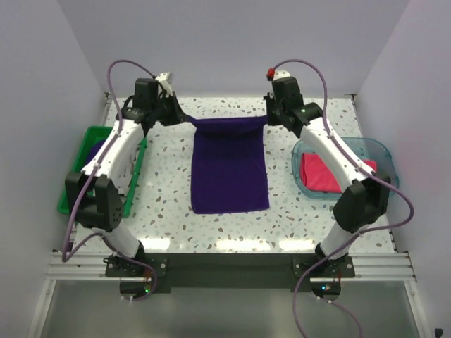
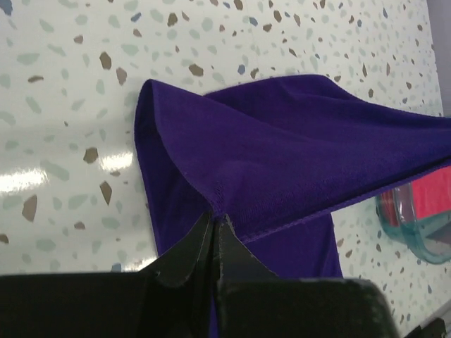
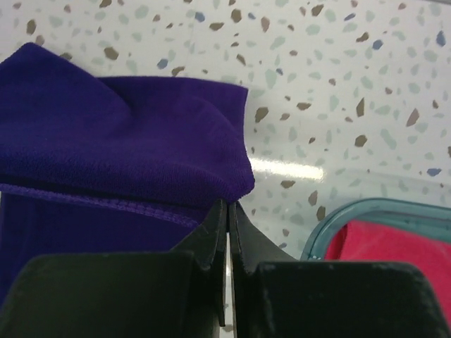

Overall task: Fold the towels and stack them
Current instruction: Fold the towel

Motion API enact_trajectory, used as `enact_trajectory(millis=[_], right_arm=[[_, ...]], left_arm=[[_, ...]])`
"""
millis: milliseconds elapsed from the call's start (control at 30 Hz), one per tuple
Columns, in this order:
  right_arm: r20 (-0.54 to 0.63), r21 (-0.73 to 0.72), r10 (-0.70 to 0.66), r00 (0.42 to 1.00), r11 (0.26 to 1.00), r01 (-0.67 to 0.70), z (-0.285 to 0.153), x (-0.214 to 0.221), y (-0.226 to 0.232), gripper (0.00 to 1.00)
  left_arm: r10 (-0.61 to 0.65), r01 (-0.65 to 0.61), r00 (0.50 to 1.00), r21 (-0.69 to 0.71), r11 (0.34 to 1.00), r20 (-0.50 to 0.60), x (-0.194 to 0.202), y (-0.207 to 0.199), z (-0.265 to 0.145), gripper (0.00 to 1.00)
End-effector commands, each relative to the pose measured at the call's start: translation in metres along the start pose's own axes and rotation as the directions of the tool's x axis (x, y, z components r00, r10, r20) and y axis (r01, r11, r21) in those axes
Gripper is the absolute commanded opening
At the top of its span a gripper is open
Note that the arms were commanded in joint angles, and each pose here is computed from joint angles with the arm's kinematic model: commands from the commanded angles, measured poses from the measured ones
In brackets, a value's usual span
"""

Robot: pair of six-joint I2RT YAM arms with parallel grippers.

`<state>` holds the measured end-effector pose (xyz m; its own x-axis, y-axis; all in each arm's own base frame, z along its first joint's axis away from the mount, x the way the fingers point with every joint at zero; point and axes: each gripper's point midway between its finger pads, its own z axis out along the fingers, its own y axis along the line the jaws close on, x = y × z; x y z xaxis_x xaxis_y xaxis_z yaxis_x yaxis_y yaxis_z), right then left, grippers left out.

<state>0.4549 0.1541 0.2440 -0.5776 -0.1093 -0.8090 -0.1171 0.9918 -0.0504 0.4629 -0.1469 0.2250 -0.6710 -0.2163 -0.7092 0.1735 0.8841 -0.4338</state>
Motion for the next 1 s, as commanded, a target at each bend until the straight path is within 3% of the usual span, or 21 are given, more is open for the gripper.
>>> enact_trajectory(millis=[0, 100, 300, 500, 667, 967], right_arm=[[-0.151, 0.015, -0.004, 0.989, 1.000, 0.006, -0.041, 0.048, -0.023, 0.00], [-0.265, -0.052, 0.015, 0.964, 0.998, -0.030, -0.052, 0.100, -0.012, 0.00], [-0.435, -0.074, 0.036, 0.900, 0.994, -0.075, -0.049, 0.205, 0.002, 0.00], [-0.474, -0.027, 0.092, 0.876, 0.993, -0.119, -0.033, 0.248, 0.002, 0.00], [-0.470, -0.017, 0.083, 0.879, 0.995, -0.103, -0.028, 0.237, 0.002, 0.00], [-0.332, -0.003, 0.051, 0.942, 0.998, -0.055, -0.053, 0.147, -0.009, 0.00]], left_arm=[[0.017, -0.015, 0.999, -0.071, 0.997, 0.035, 0.007, 0.014, -0.049, 0.04], [0.006, -0.007, 1.000, -0.044, 0.999, -0.020, 0.046, 0.015, -0.062, 0.05], [-0.098, 0.097, 0.972, -0.014, 0.995, -0.211, 0.169, 0.033, -0.063, 0.05], [-0.129, 0.134, 0.945, -0.004, 0.991, -0.302, 0.236, 0.033, -0.056, 0.05], [-0.127, 0.121, 0.946, -0.039, 0.992, -0.297, 0.235, 0.036, -0.054, 0.05], [-0.073, 0.065, 0.977, -0.046, 0.997, -0.199, 0.167, 0.017, -0.068, 0.05]])
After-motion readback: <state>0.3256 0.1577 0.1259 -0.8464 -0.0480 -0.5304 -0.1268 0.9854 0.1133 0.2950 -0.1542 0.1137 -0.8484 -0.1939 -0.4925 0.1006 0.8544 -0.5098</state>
